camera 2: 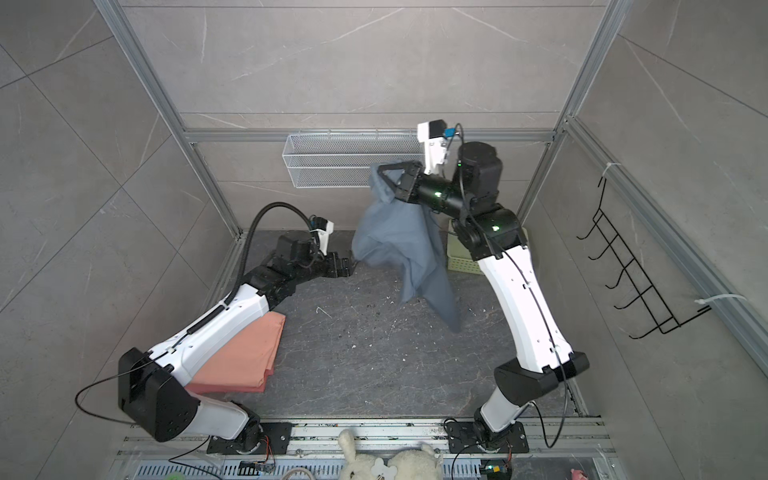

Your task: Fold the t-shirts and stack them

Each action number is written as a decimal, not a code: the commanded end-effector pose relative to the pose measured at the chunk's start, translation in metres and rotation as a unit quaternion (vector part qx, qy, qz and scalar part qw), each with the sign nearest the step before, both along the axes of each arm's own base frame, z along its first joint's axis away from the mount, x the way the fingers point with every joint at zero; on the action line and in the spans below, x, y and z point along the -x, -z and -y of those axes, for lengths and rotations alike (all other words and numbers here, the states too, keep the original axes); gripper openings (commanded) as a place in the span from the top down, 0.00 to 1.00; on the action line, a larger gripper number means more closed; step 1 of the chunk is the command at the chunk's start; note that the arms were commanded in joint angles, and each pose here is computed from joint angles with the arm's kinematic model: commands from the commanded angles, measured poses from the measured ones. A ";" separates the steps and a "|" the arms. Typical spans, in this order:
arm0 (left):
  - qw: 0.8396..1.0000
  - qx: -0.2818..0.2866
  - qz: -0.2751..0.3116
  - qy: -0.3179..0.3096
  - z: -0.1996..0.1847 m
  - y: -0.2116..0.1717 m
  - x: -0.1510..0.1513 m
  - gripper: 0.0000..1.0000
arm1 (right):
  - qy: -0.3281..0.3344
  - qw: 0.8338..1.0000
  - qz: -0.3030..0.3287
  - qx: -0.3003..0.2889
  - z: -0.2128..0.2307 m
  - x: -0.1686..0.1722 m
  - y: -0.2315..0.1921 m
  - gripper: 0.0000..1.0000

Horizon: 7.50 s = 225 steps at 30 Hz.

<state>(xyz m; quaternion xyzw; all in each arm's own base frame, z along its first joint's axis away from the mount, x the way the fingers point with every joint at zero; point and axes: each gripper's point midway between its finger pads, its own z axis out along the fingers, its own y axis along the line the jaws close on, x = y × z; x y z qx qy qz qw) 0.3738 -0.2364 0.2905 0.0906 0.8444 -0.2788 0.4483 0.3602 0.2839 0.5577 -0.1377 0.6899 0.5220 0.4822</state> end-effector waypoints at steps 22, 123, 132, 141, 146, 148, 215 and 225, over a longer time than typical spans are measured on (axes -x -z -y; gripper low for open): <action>0.989 -0.061 -0.014 -0.132 -0.099 0.008 0.038 0.00 | 0.364 0.859 -0.280 0.228 0.188 -0.019 0.269 0.16; 0.947 0.031 -0.313 -0.071 -0.053 0.174 -0.078 1.00 | 0.244 0.769 -0.285 0.518 -0.026 0.083 0.476 1.00; 0.956 0.070 -0.271 -0.086 -0.074 0.121 -0.077 1.00 | 0.367 0.832 -0.233 0.344 0.073 0.032 0.315 1.00; 0.968 0.090 -0.187 -0.140 -0.134 0.032 -0.053 1.00 | 0.502 0.812 -0.137 0.265 0.210 0.046 0.179 1.00; 0.973 0.069 -0.134 -0.176 -0.167 -0.019 -0.020 1.00 | 0.541 0.794 -0.089 0.263 0.252 0.060 0.123 1.00; 0.974 0.070 -0.115 -0.184 -0.174 -0.040 -0.008 1.00 | 0.547 0.794 -0.068 0.258 0.257 0.061 0.102 1.00; 0.950 0.203 -0.226 0.070 0.029 -0.036 0.085 1.00 | 0.369 0.883 -0.220 0.189 0.210 -0.111 0.266 0.99; 0.909 0.061 -0.348 0.221 0.129 0.054 0.123 1.00 | 0.356 0.868 -0.278 0.208 0.207 -0.115 0.318 1.00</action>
